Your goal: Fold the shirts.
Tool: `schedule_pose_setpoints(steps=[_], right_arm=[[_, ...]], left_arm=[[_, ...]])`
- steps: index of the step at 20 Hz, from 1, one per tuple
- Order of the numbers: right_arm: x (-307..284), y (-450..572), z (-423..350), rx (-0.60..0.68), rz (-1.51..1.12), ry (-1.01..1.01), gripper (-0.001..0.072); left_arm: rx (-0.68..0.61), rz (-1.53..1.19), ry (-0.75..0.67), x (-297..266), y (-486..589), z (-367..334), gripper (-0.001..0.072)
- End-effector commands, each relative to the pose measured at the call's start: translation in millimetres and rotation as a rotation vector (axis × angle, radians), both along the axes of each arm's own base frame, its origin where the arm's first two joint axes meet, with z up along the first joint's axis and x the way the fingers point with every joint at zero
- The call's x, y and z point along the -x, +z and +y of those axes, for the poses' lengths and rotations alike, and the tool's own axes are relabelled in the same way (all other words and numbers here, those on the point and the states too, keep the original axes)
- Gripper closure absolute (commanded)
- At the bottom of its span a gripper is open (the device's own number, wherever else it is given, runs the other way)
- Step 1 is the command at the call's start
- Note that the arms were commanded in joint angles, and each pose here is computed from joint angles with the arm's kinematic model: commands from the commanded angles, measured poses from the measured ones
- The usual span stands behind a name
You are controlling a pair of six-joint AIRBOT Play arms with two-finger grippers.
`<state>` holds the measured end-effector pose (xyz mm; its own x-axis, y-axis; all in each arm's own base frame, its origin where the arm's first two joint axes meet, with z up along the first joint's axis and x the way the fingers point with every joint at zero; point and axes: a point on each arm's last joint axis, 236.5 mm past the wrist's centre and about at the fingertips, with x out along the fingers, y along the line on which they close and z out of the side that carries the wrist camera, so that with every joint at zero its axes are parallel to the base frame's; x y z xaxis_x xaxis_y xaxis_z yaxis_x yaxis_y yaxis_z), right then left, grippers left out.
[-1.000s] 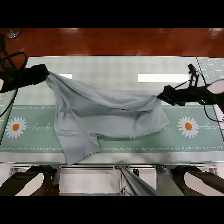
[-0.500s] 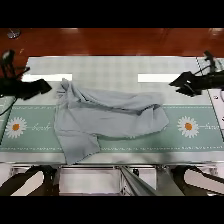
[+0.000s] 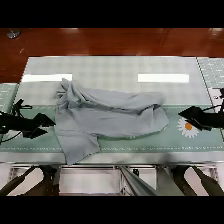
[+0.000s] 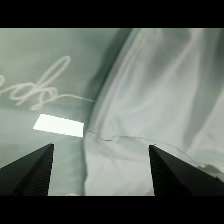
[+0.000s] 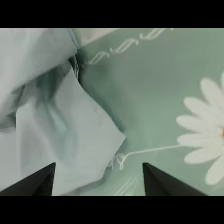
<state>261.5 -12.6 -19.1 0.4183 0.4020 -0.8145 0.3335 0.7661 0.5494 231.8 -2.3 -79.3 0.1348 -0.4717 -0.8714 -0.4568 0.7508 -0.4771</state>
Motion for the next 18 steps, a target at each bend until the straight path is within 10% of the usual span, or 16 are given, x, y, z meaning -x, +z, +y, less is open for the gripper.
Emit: schedule_pose_setpoints(steps=[1, 9, 11, 18], right_arm=[[14.6, -17.0, 19.5, -0.067, -0.004, -0.027, 0.0083], [21.1, -17.4, 26.6, -0.092, 0.017, -0.005, 0.0084], [23.7, -24.3, 16.5, -0.055, 0.047, -0.038, 0.0083], [17.4, -51.3, 27.0, -0.136, 0.158, -0.092, 0.0084]], left_arm=[[0.077, -0.061, 0.007, -9.7, -1.3, -18.7, 0.0008], [0.101, 0.03, -0.113, -3.0, -34.4, -56.2, 0.0023], [0.117, -0.034, -0.154, -12.8, -28.5, -63.9, 0.0669], [0.183, -0.139, -0.144, -37.1, -9.1, -75.9, 0.0688]])
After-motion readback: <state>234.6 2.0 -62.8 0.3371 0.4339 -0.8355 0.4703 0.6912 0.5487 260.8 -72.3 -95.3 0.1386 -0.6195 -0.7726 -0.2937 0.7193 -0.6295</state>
